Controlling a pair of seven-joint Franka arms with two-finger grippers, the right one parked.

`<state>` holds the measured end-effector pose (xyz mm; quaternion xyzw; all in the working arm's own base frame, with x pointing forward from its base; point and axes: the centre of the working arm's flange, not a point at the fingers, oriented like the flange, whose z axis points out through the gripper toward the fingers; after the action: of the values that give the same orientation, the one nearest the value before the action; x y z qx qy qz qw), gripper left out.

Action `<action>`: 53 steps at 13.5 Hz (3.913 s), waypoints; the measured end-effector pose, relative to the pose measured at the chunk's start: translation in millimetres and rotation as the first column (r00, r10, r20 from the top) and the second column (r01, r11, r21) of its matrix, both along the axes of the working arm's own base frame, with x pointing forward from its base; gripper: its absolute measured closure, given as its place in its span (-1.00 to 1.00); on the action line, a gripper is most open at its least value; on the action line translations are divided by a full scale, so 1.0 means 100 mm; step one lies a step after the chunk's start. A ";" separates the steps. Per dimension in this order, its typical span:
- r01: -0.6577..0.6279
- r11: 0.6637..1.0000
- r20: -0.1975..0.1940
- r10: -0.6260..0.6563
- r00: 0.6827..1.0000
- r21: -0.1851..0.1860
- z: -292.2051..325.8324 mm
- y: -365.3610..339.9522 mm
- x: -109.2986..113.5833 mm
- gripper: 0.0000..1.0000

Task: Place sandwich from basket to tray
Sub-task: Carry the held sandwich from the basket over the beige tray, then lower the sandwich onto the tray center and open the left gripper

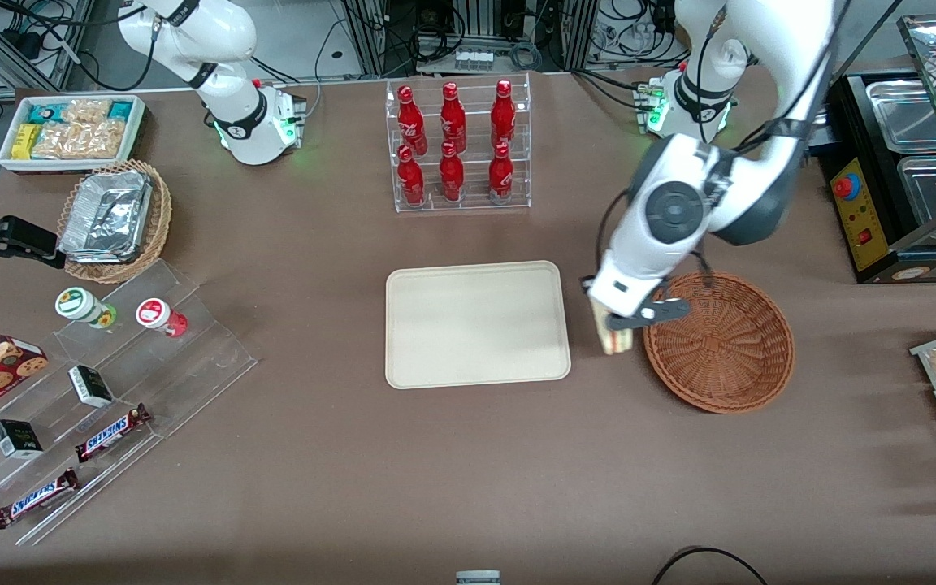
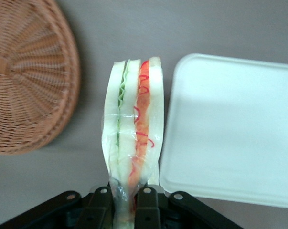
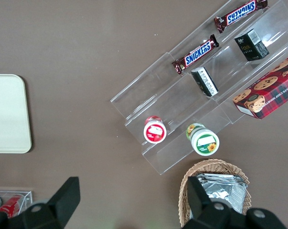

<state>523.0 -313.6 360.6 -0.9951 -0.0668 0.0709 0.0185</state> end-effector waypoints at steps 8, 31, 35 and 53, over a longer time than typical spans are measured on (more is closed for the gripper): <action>0.095 0.994 -0.066 -0.098 0.993 -0.047 -0.57 -1.15 0.03 0.68; 0.012 0.999 -0.039 -0.013 0.999 -0.048 -1.24 -1.88 -0.09 0.69; 0.004 0.999 -0.028 -0.005 1.000 -0.038 -1.25 -1.93 -0.13 0.00; 0.135 0.990 0.001 -0.135 0.991 -0.029 0.32 -1.42 0.38 -1.00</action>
<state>560.9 -455.4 393.0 -0.9975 0.0019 0.0708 0.0087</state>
